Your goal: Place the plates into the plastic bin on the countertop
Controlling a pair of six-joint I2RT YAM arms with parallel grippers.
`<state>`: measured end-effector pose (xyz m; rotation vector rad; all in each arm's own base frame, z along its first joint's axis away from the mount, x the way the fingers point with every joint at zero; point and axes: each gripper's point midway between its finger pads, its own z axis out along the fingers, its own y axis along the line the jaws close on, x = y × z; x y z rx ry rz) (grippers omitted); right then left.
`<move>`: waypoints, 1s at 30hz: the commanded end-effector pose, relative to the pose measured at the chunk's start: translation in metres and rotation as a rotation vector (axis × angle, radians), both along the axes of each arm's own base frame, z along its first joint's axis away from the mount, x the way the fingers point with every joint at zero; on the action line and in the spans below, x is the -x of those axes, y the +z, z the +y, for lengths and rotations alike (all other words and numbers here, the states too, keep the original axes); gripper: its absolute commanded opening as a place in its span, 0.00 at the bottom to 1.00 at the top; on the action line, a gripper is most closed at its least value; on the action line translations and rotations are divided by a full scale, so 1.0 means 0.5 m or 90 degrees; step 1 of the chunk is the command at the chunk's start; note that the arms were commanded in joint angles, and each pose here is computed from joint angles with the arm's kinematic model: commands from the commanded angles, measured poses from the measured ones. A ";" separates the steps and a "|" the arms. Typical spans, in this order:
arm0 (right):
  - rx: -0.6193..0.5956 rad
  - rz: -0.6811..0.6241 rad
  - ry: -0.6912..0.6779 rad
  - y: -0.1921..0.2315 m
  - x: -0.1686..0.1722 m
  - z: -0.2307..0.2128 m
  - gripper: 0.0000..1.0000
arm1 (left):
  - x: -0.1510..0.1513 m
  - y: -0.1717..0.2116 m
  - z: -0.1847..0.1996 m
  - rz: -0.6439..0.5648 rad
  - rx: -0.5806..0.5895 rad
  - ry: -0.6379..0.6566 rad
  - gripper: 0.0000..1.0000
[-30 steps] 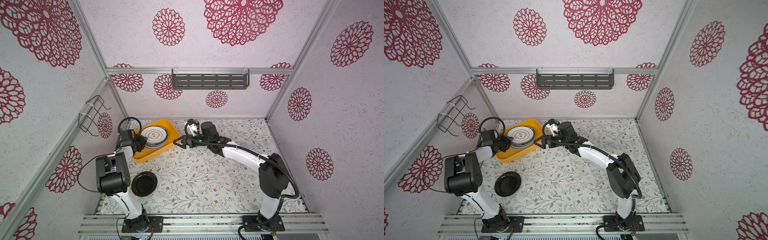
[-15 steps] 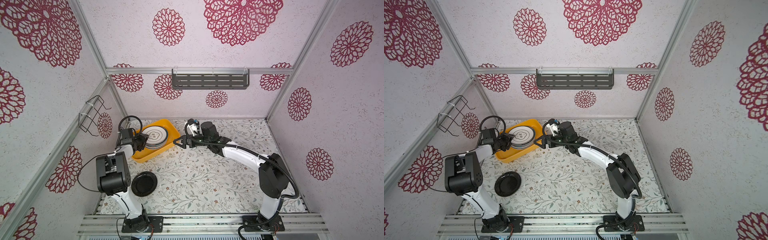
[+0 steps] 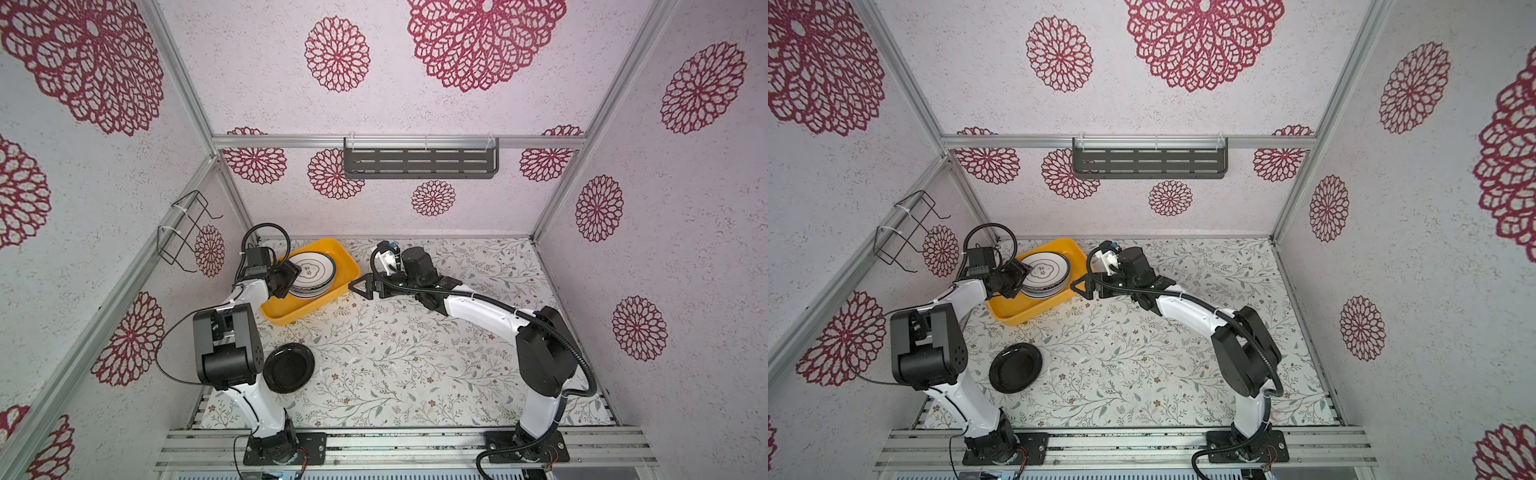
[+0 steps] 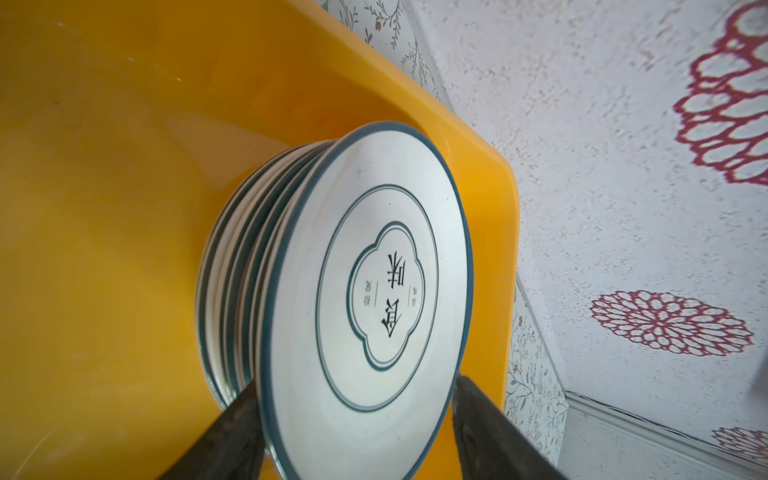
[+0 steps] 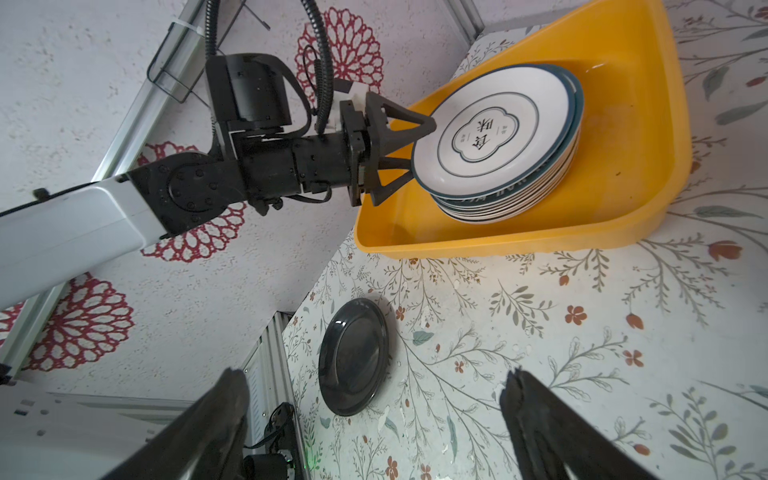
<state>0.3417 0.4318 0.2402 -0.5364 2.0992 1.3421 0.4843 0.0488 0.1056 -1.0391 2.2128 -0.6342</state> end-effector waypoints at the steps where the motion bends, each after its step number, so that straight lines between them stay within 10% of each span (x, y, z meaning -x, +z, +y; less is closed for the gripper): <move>1: -0.007 -0.060 -0.061 0.057 -0.019 -0.031 0.99 | 0.018 -0.001 0.000 0.033 -0.046 -0.025 0.75; 18: -0.023 -0.070 -0.111 0.073 -0.013 -0.069 0.99 | 0.135 0.115 0.006 -0.004 -0.166 -0.017 0.91; 30: -0.025 -0.025 -0.119 0.018 0.005 -0.084 0.99 | 0.364 0.197 0.043 -0.047 -0.241 0.122 0.97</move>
